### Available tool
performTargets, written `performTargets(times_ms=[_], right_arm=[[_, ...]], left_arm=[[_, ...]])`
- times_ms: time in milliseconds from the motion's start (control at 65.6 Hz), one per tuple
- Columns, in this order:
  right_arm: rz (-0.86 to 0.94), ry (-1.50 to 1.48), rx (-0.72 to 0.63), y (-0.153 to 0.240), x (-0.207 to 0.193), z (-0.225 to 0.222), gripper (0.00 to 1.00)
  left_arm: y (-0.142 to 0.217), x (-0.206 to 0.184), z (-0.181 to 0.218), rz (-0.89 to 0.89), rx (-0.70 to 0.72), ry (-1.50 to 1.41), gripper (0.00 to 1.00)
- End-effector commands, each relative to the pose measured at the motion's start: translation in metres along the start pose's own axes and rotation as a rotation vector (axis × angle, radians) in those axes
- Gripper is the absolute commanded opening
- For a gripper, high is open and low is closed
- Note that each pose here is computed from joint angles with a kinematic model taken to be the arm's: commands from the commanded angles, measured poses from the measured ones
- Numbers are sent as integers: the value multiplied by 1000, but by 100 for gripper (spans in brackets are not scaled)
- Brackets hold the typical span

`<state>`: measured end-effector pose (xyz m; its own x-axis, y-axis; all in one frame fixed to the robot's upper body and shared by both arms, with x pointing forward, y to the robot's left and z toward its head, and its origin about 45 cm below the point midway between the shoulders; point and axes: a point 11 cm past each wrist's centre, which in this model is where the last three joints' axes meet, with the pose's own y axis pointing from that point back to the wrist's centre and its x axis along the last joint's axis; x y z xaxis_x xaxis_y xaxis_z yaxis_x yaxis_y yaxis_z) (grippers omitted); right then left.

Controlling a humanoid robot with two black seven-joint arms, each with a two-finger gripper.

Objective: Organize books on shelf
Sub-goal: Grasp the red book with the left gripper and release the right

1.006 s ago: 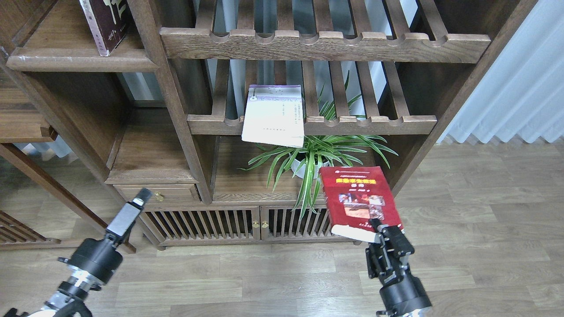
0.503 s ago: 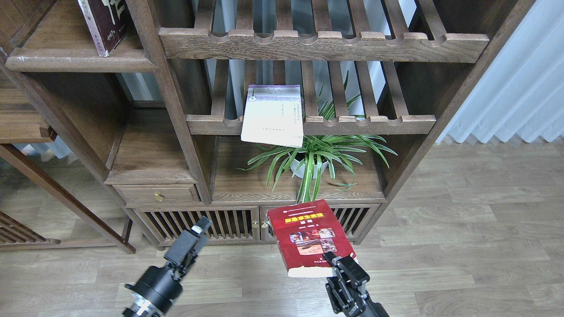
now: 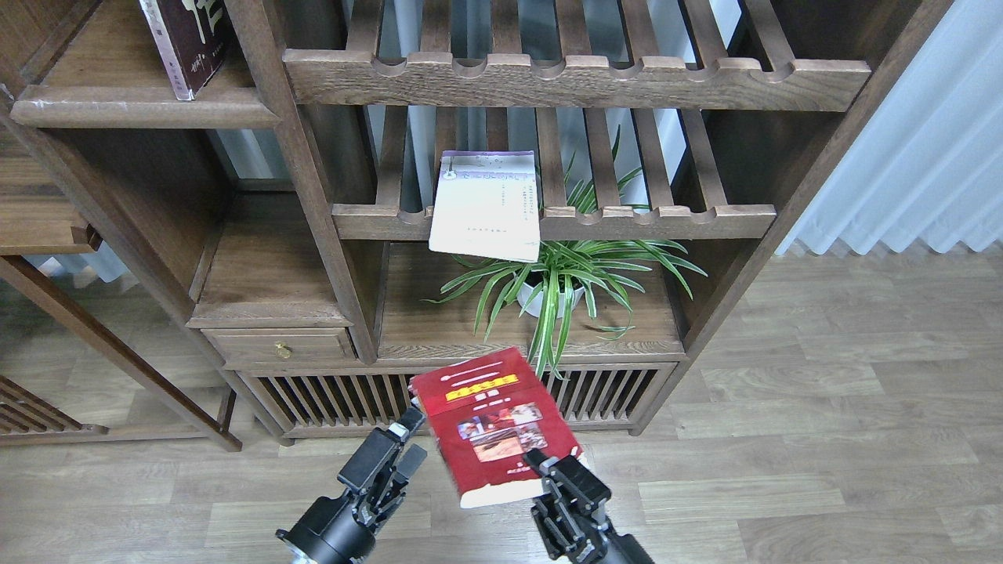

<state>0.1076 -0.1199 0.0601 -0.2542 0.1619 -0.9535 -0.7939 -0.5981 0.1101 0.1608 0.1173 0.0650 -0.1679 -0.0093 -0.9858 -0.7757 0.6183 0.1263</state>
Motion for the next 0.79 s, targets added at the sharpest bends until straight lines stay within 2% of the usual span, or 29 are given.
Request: performTargets(times_ms=[0, 30, 76, 213, 229, 274, 473, 534, 549, 564, 595, 656, 701, 778], right_arm=[[2, -2, -7, 0, 0, 2, 5], [3, -3, -10, 0, 1, 3, 5], [4, -6, -17, 0, 1, 6, 5], [6, 0, -23, 0, 2, 7, 5], [6, 1, -23, 0, 2, 7, 5], [6, 2, -24, 0, 2, 7, 5], [7, 4, -24, 0, 2, 7, 9], [7, 8, -25, 0, 2, 7, 25], [7, 13, -31, 0, 2, 8, 56], [6, 16, -34, 0, 1, 8, 69], [8, 39, -51, -1, 1, 10, 85], [16, 67, -60, 1, 2, 10, 88], [22, 84, -70, 1, 4, 11, 98], [22, 85, -68, 1, 4, 11, 99]], left_arm=[[-1, 0, -2, -3, -13, 38, 58], [-1, 0, -2, -3, -17, 46, 55], [0, 6, -2, 12, -28, 63, 44], [3, 15, -1, 40, -35, 68, 25], [4, 17, 0, 46, -36, 67, 19], [5, 21, 0, 58, -38, 67, 10], [5, 27, 2, 75, -43, 70, 9], [5, 25, 6, 70, -51, 66, 9], [6, 24, 9, 66, -60, 62, 9], [6, 23, 12, 64, -66, 61, 9], [6, 23, 16, 63, -76, 53, 9], [9, 21, 22, 60, -90, 43, 9], [13, 19, 27, 56, -109, 39, 9], [19, 17, 37, 57, -127, 20, 9]])
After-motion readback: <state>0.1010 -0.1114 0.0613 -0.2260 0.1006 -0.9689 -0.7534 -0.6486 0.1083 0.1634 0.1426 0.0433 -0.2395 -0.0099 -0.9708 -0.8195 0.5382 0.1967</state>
